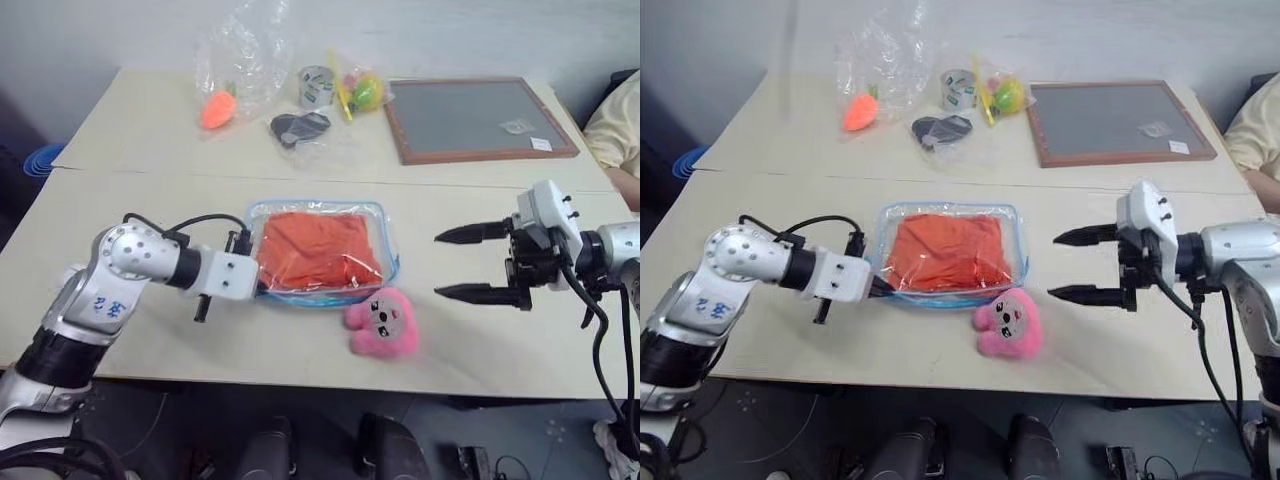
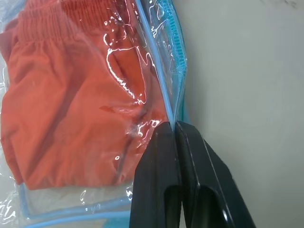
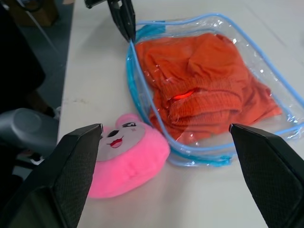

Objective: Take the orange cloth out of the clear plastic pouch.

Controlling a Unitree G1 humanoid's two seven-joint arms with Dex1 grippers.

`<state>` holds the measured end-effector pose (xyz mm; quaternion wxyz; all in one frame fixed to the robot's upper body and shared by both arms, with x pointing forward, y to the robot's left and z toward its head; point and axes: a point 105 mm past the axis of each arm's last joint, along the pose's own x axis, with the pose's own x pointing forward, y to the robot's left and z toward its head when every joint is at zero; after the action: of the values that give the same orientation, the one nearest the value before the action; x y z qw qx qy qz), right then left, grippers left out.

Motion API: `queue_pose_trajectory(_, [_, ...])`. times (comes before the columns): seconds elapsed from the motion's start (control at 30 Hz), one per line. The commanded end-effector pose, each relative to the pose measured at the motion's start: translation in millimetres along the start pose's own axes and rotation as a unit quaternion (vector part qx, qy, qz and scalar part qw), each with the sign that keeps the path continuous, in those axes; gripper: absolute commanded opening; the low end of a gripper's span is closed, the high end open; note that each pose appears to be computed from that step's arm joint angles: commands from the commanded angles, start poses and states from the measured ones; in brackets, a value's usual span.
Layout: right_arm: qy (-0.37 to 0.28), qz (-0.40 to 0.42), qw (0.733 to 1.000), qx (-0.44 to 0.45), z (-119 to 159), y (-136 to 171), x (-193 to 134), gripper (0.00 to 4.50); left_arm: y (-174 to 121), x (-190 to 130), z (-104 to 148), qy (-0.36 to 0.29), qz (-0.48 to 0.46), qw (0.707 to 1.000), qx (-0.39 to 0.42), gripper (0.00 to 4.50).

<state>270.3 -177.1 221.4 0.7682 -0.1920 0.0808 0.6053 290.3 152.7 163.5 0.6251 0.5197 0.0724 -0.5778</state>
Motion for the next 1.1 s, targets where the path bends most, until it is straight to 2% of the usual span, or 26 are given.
queue_pose_trajectory(0.03, [0.005,0.003,1.000,-0.026,6,-2,-3,4.50,5,-7,6,0.002,0.030,0.999,0.023,0.05])
queue_pose_trajectory(0.2, [0.015,0.023,0.999,-0.028,3,-1,2,4.50,13,-1,3,0.002,0.061,0.998,0.019,0.05])
queue_pose_trajectory(0.3, [0.018,0.027,0.999,-0.026,0,-1,3,4.50,19,-1,-3,0.003,0.083,0.996,0.014,0.60])
queue_pose_trajectory(0.57, [0.028,0.051,0.998,-0.007,-11,8,7,4.50,14,-18,10,-0.028,0.079,0.996,-0.020,3.07])
queue_pose_trajectory(0.67, [0.035,0.057,0.998,0.004,-21,13,10,4.50,9,-37,16,-0.040,0.085,0.993,-0.072,3.95])
queue_pose_trajectory(0.73, [0.033,0.064,0.997,0.019,-31,20,19,4.50,-5,-58,26,-0.061,0.050,0.987,-0.137,4.45])
queue_pose_trajectory(0.8, [0.026,0.064,0.997,0.034,-41,25,32,4.50,-1,-75,47,-0.119,0.070,0.976,-0.171,4.45])
queue_pose_trajectory(0.9, [0.014,0.048,0.998,0.044,-51,25,46,4.50,14,-86,65,-0.190,0.118,0.943,-0.244,4.45])
queue_pose_trajectory(0.97, [0.001,0.023,0.998,0.060,-62,21,62,4.10,11,-88,78,-0.212,0.110,0.940,-0.245,4.50])
queue_pose_trajectory(1.03, [-0.016,0.038,0.995,0.091,-67,30,72,3.61,16,-85,65,-0.160,0.157,0.948,-0.227,4.50])
queue_pose_trajectory(1.1, [-0.035,0.051,0.992,0.114,-65,36,77,2.91,17,-83,57,-0.136,0.180,0.949,-0.221,4.50])
